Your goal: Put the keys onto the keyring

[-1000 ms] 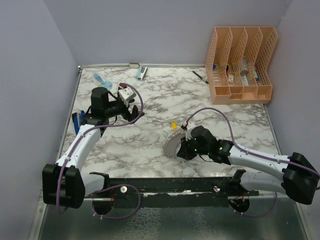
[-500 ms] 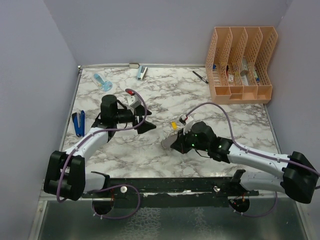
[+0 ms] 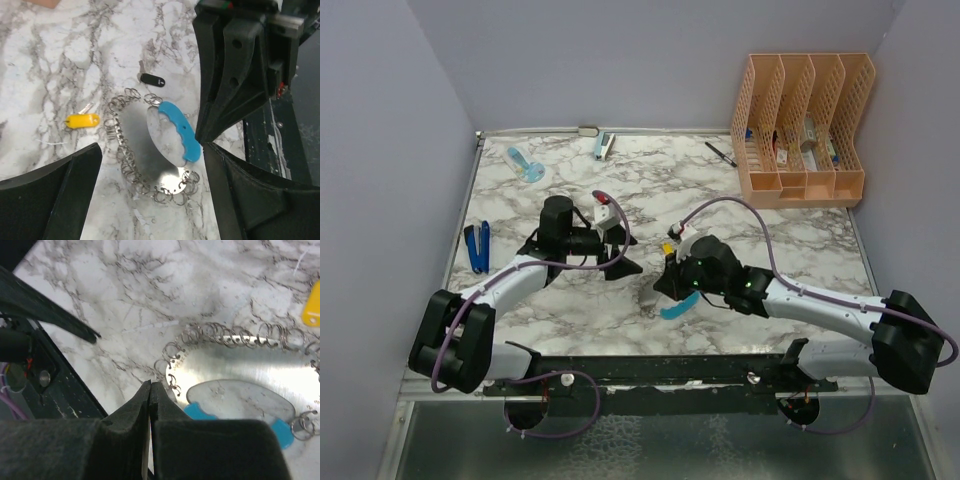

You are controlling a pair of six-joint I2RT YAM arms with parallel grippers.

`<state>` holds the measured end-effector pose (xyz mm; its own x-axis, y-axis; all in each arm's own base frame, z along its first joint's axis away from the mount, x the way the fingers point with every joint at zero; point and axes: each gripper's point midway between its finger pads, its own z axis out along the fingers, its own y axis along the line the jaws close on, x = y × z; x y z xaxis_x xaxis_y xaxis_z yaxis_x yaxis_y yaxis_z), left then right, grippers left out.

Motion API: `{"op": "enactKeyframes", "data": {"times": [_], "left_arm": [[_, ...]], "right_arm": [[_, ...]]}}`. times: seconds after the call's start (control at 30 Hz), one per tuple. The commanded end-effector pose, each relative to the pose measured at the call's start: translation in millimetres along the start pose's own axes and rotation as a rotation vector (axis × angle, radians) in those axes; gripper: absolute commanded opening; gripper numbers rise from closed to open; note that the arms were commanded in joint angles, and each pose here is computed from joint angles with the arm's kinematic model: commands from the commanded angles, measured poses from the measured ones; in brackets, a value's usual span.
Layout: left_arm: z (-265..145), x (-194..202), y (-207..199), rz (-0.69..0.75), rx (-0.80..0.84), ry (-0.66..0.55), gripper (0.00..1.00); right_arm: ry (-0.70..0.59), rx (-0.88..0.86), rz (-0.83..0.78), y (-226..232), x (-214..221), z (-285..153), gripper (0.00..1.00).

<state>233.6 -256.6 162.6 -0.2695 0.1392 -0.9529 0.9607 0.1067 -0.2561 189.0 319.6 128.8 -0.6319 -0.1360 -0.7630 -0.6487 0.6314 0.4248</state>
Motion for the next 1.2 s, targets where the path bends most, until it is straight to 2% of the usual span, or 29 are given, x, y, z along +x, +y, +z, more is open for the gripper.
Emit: {"op": "enactKeyframes", "data": {"times": [0.0,0.1,0.2,0.43,0.63,0.83,1.03,1.17], "left_arm": [[-8.3,-19.6,26.6,0.078,-0.117,0.023,0.84],[-25.3,-28.2,54.8,0.08,-0.26,0.018,0.83],[-45.7,-32.0,75.8,0.063,-0.374,-0.006,0.83],[-76.2,-34.9,95.7,0.049,-0.507,-0.039,0.83],[-85.2,-36.5,97.6,0.056,-0.54,-0.046,0.83],[-86.0,-36.3,99.7,0.055,-0.546,-0.044,0.83],[-85.2,-33.7,99.6,0.047,-0.541,-0.04,0.83],[-85.1,-33.3,99.2,0.045,-0.537,-0.038,0.83]], "right_arm": [[0.094,0.105,0.008,-21.1,27.7,-7.3,0.08],[0.143,0.116,0.021,-24.6,46.4,-10.2,0.16],[0.169,0.118,0.016,-18.8,55.7,-8.2,0.2],[0.272,0.204,-0.073,-12.9,83.8,13.9,0.23],[0.297,0.262,-0.133,-11.5,91.6,27.6,0.3],[0.285,0.296,-0.178,-11.4,85.0,37.4,0.32],[0.289,0.347,-0.217,-18.7,85.1,44.8,0.32],[0.303,0.394,-0.233,-27.4,87.2,45.6,0.28]]}}
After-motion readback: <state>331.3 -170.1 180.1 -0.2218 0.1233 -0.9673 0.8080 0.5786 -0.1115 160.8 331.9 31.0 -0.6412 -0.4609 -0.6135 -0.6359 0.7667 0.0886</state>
